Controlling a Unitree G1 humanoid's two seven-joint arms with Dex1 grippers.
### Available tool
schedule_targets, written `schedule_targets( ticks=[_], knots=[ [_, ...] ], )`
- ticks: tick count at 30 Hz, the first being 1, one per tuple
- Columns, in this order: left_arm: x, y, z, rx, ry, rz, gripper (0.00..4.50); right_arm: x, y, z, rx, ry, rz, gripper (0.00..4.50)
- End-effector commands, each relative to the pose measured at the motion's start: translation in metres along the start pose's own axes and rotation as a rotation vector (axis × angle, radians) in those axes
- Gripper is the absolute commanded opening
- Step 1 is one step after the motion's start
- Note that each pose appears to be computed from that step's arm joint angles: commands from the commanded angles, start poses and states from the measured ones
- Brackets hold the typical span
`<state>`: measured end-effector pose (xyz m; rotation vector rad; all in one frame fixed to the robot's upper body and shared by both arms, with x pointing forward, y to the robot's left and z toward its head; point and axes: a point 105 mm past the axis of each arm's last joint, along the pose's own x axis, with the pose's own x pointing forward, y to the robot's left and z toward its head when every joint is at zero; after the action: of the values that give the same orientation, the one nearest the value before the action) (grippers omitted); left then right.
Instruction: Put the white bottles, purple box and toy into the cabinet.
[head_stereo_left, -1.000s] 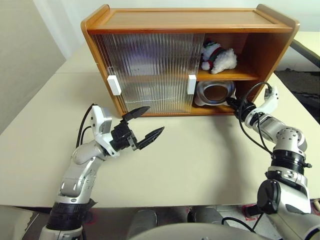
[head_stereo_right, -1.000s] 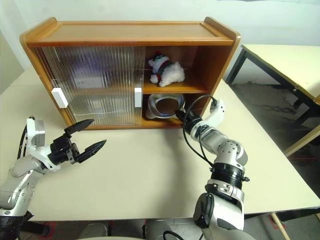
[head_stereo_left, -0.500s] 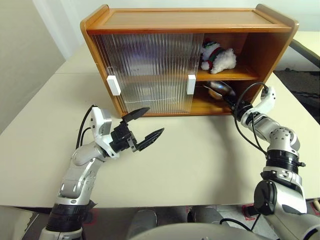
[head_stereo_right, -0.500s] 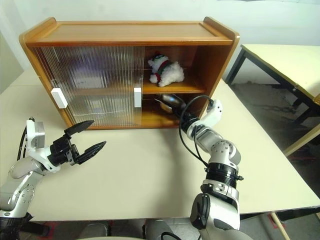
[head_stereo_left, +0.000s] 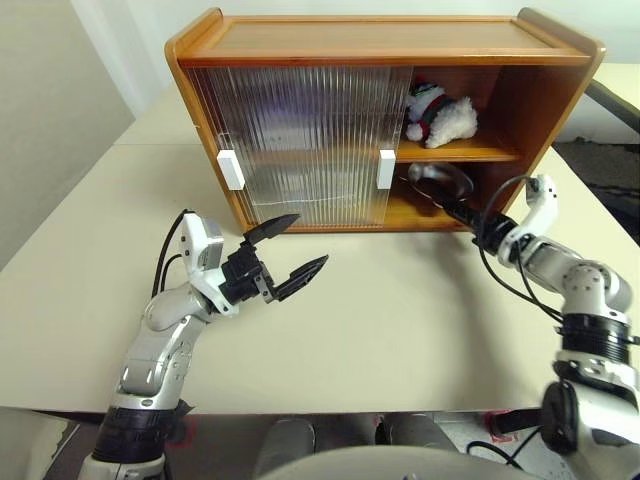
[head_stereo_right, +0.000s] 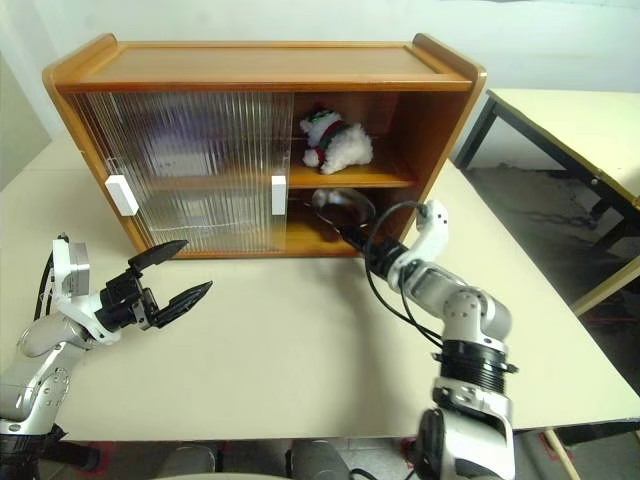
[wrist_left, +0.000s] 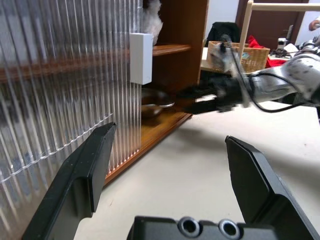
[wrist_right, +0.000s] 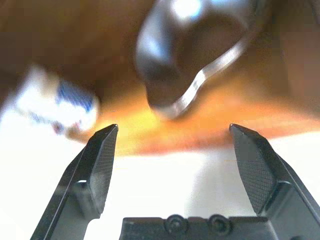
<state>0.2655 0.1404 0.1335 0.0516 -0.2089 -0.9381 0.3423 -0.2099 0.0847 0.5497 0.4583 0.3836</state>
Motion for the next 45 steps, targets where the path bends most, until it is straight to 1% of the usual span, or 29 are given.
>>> schedule_targets(
  ticks=[1,3,5,9,10,12,13,14,16,20,23,28,36,41,45],
  knots=[
    [-0.002,0.0,-0.004,0.002,0.02,0.002,4.5,-0.008,0.02,-0.003,-0.085,0.042,0.088,4.31],
    [-0.002,0.0,-0.004,0.003,0.02,0.003,4.5,-0.012,0.03,-0.004,-0.11,0.043,0.137,3.86],
    [-0.002,0.0,-0.004,0.003,0.021,0.003,4.5,-0.014,0.043,-0.007,-0.145,0.058,0.188,3.19],
    [-0.002,0.001,-0.002,0.006,0.021,0.0,4.5,-0.009,0.074,-0.015,-0.247,0.06,0.311,1.6],
    [-0.001,0.001,-0.001,0.009,0.019,0.0,4.5,-0.005,0.087,-0.014,-0.261,0.05,0.357,1.18],
    [-0.001,0.002,0.001,0.011,0.017,0.001,4.5,-0.001,0.102,-0.013,-0.275,0.036,0.409,0.53],
    [0.0,0.002,0.002,0.013,0.017,0.0,4.5,0.001,0.109,-0.013,-0.282,0.03,0.432,0.09],
    [0.0,0.002,0.002,0.014,0.017,0.0,4.5,0.003,0.114,-0.012,-0.286,0.027,0.444,0.04],
    [0.001,0.002,0.004,0.017,0.016,0.001,4.5,0.01,0.135,-0.01,-0.3,0.01,0.502,0.04],
    [0.003,0.002,0.006,0.018,0.016,0.004,4.5,0.02,0.161,-0.005,-0.298,-0.026,0.569,0.04],
    [0.004,0.003,0.007,0.021,0.017,0.004,4.5,0.026,0.183,-0.009,-0.296,-0.015,0.632,0.04],
    [0.006,0.004,0.008,0.022,0.014,0.009,4.5,0.036,0.199,-0.01,-0.307,-0.013,0.668,0.04],
    [0.002,-0.001,0.0,0.011,0.022,0.015,4.5,0.05,0.2,0.004,-0.368,-0.117,0.601,0.04],
    [0.0,-0.001,-0.003,0.008,0.023,0.017,4.5,0.055,0.187,0.014,-0.411,-0.161,0.507,0.04],
    [0.0,0.0,-0.004,0.01,0.021,0.014,4.5,0.055,0.182,0.015,-0.459,-0.169,0.478,0.04]
  ],
)
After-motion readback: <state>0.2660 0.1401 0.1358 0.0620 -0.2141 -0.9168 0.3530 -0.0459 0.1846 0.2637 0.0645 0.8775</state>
